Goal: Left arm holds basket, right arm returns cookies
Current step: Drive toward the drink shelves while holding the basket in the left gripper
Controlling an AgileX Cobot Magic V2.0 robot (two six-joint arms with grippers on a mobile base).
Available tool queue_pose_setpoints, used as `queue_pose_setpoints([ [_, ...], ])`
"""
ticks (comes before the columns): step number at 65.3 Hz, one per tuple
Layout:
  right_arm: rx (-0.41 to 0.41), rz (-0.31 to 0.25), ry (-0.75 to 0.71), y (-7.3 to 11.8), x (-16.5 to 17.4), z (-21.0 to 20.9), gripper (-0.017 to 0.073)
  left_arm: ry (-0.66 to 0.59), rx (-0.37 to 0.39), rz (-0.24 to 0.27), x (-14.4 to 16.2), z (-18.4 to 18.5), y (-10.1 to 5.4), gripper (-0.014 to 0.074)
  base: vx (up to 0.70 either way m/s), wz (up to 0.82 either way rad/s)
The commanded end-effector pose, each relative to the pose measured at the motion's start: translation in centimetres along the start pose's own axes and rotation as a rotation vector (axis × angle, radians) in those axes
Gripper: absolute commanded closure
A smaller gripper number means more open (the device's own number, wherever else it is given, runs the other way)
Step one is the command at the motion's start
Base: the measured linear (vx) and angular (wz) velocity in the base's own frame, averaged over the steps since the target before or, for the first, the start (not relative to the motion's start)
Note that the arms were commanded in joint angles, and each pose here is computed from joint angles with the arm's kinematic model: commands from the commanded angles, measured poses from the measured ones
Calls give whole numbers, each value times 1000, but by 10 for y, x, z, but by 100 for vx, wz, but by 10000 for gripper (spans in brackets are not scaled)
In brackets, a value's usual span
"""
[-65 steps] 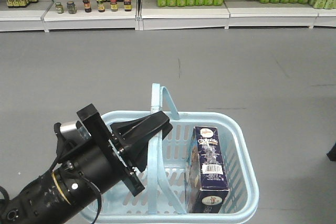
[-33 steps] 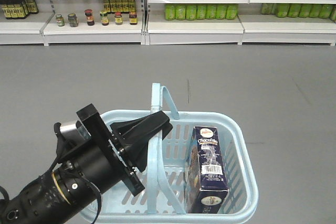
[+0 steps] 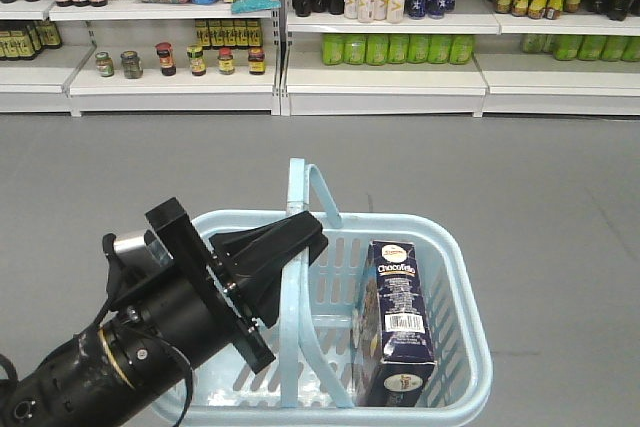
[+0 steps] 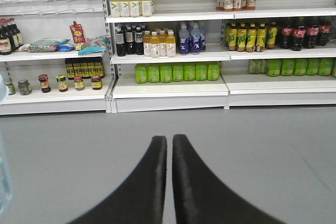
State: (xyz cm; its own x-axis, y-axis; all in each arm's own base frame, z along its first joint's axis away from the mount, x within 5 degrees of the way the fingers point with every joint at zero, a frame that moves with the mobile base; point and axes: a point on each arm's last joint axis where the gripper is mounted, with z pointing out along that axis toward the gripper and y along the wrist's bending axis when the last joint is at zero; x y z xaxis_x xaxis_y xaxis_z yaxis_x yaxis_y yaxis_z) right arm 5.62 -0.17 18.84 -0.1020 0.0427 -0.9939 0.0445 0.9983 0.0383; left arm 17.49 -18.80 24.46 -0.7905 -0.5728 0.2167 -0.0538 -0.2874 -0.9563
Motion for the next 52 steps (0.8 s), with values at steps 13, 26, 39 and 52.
queue_pose_setpoints([
  [13, 6, -11, -65, -1, -1, 0, 566, 90, 332, -2, 11, -3, -40, 594, 57, -1],
  [26, 6, -11, -65, -1, -1, 0, 566, 90, 332, -2, 11, -3, -40, 594, 56, -2],
  [39, 6, -11, -65, -1, -1, 0, 566, 91, 332, -1, 12, -3, -40, 594, 55, -3],
  [52, 6, -11, -65, -1, -1, 0, 566, 90, 331, -1, 11, -3, -40, 594, 55, -5],
])
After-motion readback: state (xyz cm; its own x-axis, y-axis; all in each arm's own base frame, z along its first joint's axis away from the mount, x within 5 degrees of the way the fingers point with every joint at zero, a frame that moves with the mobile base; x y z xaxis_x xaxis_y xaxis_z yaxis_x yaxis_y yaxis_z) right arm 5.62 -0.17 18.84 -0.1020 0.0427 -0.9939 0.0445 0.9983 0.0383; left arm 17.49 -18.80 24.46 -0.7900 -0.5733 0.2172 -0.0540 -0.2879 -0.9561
